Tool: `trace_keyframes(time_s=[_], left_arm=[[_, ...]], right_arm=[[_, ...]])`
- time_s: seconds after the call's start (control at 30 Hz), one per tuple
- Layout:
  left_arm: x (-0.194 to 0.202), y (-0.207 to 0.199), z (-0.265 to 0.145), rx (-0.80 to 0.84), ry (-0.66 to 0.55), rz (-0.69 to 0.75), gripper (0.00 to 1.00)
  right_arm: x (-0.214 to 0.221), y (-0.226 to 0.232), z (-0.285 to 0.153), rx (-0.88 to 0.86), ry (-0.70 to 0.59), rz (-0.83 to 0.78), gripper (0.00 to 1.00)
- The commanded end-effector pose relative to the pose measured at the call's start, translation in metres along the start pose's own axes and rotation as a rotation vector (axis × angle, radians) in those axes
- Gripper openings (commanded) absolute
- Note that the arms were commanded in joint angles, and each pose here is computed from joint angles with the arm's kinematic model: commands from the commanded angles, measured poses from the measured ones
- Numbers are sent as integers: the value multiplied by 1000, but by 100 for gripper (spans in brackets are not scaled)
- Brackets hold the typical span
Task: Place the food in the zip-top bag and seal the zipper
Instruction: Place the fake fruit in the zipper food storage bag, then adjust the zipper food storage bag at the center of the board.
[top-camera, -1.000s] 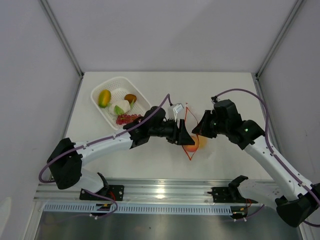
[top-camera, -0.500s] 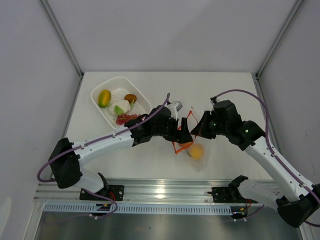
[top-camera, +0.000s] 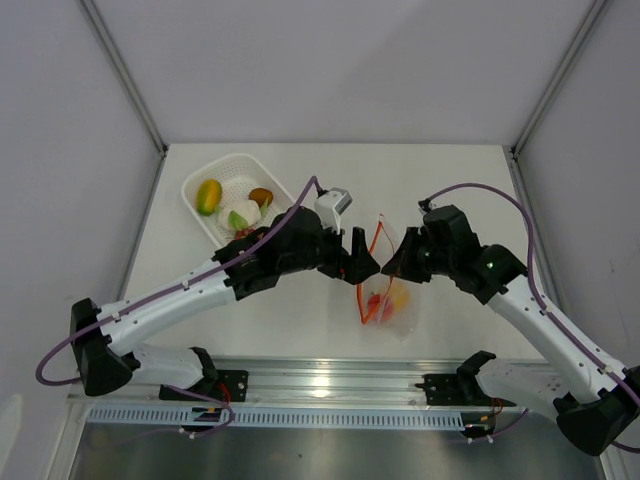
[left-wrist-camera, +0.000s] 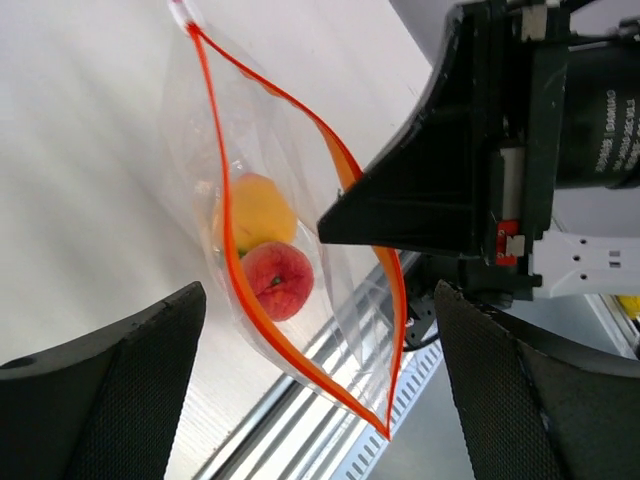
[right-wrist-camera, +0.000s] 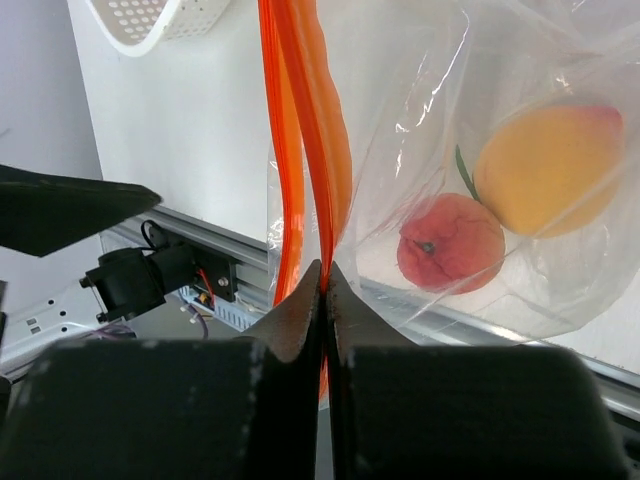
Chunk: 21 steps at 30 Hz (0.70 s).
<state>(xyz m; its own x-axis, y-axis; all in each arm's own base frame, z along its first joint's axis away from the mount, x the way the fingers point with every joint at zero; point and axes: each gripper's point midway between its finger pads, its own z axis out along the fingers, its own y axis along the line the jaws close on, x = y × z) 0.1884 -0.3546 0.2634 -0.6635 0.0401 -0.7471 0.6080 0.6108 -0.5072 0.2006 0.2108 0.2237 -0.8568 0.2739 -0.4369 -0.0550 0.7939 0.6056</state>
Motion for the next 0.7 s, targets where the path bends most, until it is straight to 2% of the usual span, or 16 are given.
trace_keyframes(time_s=[0.0, 0.33, 0.5, 0.67], left_arm=[[-17, 9, -7, -92, -43, 32, 95], [12, 46, 27, -287, 96, 62, 59], [10, 37, 38, -283, 102, 85, 61], [14, 38, 50, -314, 151, 104, 73]], right_arm=[[-2, 3, -6, -7, -30, -15, 0], [-2, 4, -6, -4, -35, -23, 0], [-1, 2, -4, 12, -38, -27, 0], [-1, -1, -2, 33, -42, -31, 0]])
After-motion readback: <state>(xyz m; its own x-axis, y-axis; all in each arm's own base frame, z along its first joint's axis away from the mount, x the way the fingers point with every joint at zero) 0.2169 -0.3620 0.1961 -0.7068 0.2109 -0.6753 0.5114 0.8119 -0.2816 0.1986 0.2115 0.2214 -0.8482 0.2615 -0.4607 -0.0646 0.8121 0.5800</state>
